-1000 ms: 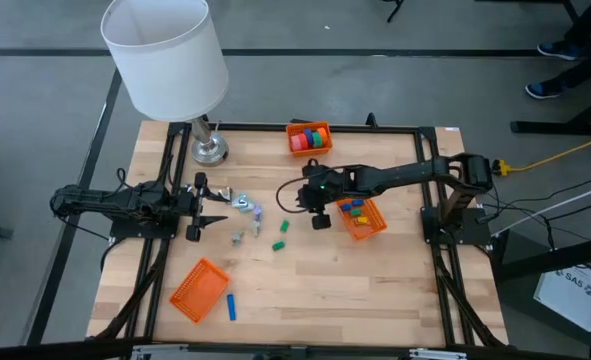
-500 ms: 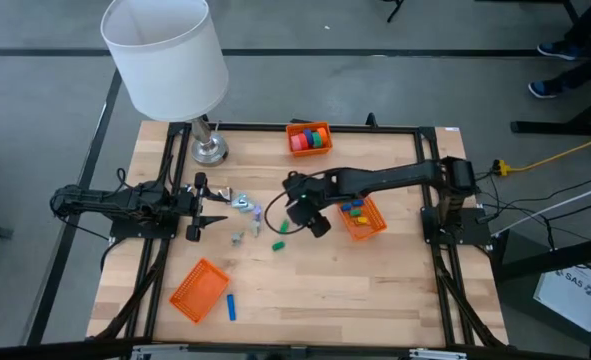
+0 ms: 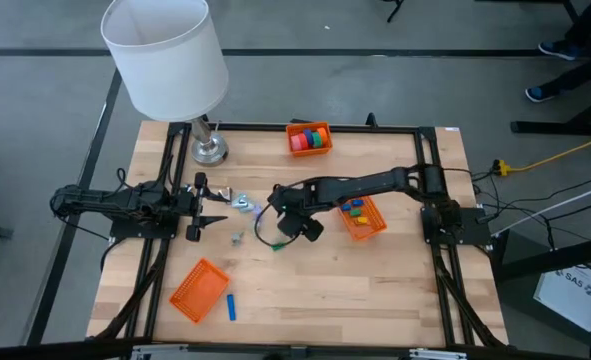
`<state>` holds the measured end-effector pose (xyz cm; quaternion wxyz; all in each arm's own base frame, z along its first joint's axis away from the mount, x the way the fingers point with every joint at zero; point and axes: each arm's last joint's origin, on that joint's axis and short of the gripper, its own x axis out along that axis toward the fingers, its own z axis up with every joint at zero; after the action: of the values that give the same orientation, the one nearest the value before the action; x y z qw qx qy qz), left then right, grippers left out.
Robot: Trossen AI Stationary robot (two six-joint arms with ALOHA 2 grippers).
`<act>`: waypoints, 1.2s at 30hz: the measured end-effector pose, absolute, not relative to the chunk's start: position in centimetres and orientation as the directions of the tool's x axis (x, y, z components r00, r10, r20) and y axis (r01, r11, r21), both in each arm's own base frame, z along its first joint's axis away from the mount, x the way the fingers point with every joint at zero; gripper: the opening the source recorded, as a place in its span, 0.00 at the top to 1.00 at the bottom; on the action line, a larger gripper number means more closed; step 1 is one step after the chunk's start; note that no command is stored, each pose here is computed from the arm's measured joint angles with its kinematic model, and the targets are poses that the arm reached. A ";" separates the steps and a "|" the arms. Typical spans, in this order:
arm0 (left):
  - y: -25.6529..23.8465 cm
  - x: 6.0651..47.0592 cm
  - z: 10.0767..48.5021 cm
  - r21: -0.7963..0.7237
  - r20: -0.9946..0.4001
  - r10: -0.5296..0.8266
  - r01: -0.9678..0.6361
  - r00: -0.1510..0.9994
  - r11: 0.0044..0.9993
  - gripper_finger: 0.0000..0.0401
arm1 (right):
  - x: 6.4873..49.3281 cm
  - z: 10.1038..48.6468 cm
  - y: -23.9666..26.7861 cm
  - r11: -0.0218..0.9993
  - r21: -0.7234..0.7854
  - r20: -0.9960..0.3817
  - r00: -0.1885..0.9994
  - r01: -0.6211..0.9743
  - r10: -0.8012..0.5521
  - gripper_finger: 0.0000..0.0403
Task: Pick and place Stapler, Stapler remover, tape
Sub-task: Put the green stapler into the middle orange bin
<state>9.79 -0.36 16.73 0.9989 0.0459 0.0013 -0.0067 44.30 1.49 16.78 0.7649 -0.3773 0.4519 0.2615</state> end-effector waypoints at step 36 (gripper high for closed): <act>-0.4 9.8 16.7 0.092 -0.004 -0.013 0.014 1.000 0.996 0.46 | 42.7 18.0 1.7 0.706 -0.211 -0.929 0.363 -0.676 0.069 0.83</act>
<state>9.79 -0.36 16.72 0.9989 0.0459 0.0017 -0.0068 42.73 1.74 17.97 0.7702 -0.2972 0.5100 0.2418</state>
